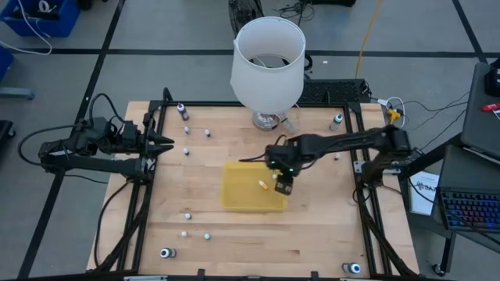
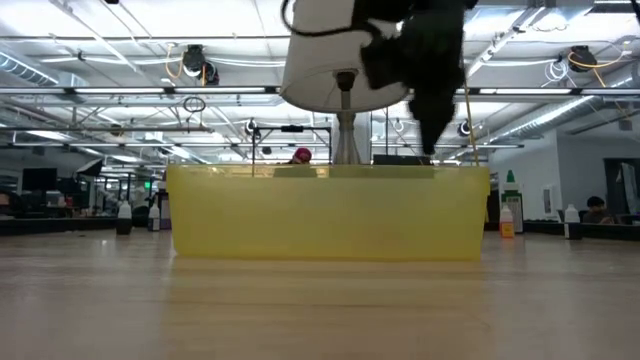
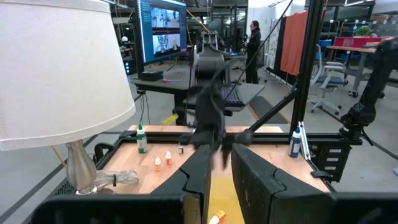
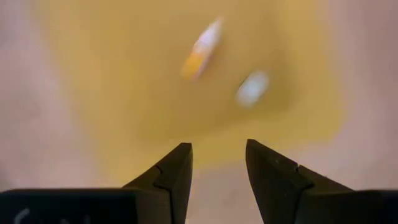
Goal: Pick & Place food coloring
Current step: Put the blue food coloring bottle into the yellow bin
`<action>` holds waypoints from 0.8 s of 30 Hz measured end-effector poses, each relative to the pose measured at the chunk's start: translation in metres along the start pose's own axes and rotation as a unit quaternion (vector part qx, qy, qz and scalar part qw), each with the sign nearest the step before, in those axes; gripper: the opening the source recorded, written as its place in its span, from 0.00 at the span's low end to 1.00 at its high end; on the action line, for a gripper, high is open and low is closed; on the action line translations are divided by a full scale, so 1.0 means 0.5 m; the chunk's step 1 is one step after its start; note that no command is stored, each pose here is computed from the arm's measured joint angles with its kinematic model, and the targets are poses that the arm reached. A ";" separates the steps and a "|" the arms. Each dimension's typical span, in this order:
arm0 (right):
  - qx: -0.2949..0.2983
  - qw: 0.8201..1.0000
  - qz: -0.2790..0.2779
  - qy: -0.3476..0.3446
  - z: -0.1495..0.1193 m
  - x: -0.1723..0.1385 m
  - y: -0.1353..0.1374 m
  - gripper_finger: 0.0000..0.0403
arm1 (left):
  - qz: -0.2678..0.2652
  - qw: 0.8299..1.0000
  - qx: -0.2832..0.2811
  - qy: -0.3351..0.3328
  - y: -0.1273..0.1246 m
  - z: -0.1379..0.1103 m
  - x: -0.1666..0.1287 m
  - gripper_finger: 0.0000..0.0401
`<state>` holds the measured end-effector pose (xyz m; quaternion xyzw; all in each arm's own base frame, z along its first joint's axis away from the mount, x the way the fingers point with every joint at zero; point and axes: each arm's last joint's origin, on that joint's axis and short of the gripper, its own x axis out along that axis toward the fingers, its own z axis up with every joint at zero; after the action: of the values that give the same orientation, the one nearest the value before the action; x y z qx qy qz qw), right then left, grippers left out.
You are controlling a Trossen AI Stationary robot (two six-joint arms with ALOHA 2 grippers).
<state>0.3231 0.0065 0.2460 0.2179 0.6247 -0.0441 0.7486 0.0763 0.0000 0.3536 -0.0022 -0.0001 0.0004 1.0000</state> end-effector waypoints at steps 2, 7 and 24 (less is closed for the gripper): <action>0.019 0.997 0.073 0.011 -0.024 -0.023 0.009 0.35 | 0.000 1.000 0.000 0.000 0.000 0.000 0.000 0.17; 0.092 0.981 0.170 0.005 -0.082 -0.051 0.022 0.36 | 0.000 1.000 0.000 0.000 0.000 0.000 0.000 0.17; 0.422 0.884 0.057 0.193 -0.419 -0.055 0.270 0.28 | 0.000 1.000 0.000 0.000 0.000 0.000 0.000 0.17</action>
<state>0.1711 0.2022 0.2826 0.5523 0.6658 -0.2181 0.4518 0.0762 0.0000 0.3536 -0.0022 -0.0001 0.0005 1.0000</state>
